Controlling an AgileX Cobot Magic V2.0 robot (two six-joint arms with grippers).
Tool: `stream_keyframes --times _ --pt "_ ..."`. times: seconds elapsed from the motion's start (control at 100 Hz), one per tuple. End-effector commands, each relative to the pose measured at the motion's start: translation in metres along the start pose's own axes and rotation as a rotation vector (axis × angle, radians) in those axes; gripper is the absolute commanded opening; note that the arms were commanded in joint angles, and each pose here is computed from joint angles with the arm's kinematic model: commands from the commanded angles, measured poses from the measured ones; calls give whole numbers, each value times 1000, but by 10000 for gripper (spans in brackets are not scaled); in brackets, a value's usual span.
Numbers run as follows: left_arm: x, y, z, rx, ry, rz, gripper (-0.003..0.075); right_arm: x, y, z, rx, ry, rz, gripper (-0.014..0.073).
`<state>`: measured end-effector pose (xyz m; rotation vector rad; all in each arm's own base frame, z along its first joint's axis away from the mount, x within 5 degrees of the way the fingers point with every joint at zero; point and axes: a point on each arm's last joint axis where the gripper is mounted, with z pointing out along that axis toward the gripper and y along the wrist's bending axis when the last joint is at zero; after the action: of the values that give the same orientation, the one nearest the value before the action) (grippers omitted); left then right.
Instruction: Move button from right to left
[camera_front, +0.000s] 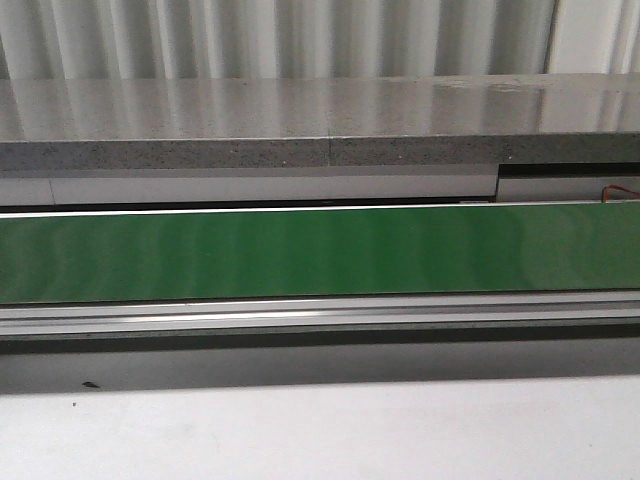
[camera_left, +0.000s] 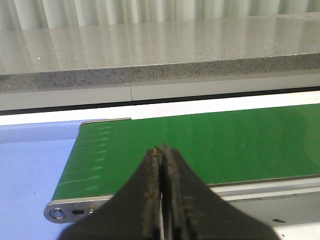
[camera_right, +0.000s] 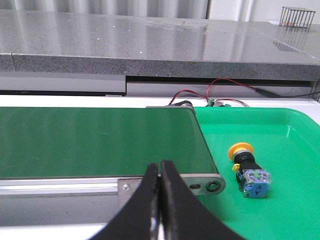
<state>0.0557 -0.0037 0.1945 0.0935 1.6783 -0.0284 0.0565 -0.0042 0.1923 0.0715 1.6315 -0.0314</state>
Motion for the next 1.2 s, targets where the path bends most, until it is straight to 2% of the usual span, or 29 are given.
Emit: stream_keyframes --times 0.0,0.85,1.0,1.19 --pt "4 0 0 1 -72 -7 -20 -15 1 -3 -5 -117 -19 -68" --pt "4 0 0 1 -72 -7 -21 -16 1 -4 -4 -115 -19 -68" --pt "4 0 0 1 -72 -7 -21 -34 0 -7 8 -80 -18 -68" --pt "4 0 0 1 -72 -7 -21 -72 -1 -7 36 63 -14 -68"
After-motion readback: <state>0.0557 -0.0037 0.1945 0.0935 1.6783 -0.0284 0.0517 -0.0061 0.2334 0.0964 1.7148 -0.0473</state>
